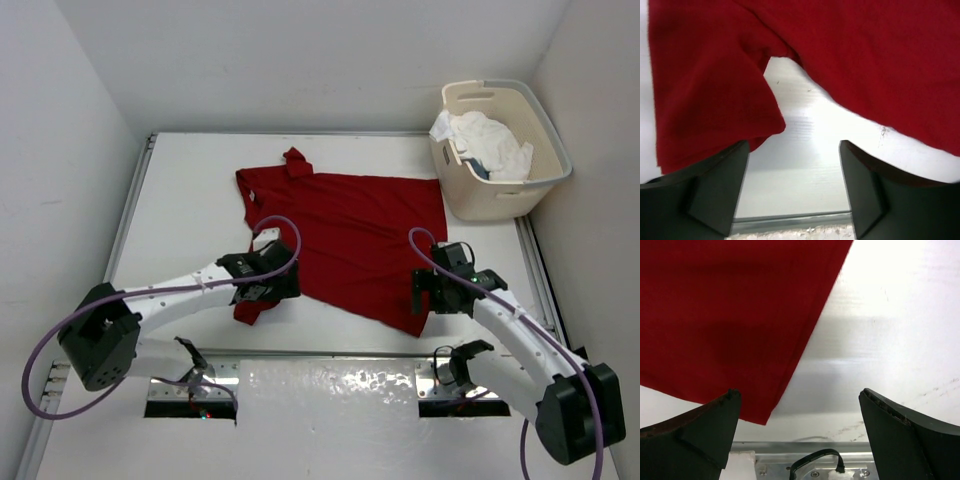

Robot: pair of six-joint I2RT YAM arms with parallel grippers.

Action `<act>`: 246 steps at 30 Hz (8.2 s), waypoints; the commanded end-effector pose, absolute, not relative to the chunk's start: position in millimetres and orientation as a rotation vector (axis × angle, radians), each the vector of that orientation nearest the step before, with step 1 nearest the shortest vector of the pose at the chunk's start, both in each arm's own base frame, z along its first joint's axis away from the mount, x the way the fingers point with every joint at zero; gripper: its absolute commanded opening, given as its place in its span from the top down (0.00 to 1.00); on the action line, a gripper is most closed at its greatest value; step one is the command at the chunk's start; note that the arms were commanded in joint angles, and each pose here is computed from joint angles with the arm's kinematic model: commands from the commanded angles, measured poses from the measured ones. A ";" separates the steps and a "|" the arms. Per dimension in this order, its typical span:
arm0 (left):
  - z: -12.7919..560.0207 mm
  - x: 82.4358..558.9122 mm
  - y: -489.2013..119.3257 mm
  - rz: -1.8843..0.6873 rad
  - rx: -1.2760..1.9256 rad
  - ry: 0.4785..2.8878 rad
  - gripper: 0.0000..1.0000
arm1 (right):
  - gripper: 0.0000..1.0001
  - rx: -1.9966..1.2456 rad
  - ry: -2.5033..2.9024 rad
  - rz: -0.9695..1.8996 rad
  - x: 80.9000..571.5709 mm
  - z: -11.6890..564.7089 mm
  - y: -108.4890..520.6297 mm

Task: Fold and stack the t-shirts
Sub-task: Flatten out the tshirt

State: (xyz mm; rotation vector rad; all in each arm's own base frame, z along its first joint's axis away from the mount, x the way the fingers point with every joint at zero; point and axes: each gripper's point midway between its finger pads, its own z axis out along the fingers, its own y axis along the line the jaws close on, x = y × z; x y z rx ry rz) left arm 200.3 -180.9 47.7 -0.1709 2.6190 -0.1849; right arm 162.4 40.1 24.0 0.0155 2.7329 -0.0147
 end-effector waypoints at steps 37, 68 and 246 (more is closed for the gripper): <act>18.6 213.9 -175.2 0.184 -0.144 2.741 0.60 | 0.01 -0.069 2.806 -0.079 126.9 2.5 53.4; 91.6 241.7 -175.6 0.153 -0.038 2.593 1.00 | 0.09 -0.424 2.708 -0.059 137.6 2.4 89.3; -8.5 515.2 -53.0 -0.195 -0.460 2.531 0.00 | 0.01 0.061 2.653 0.053 327.8 -11.9 66.2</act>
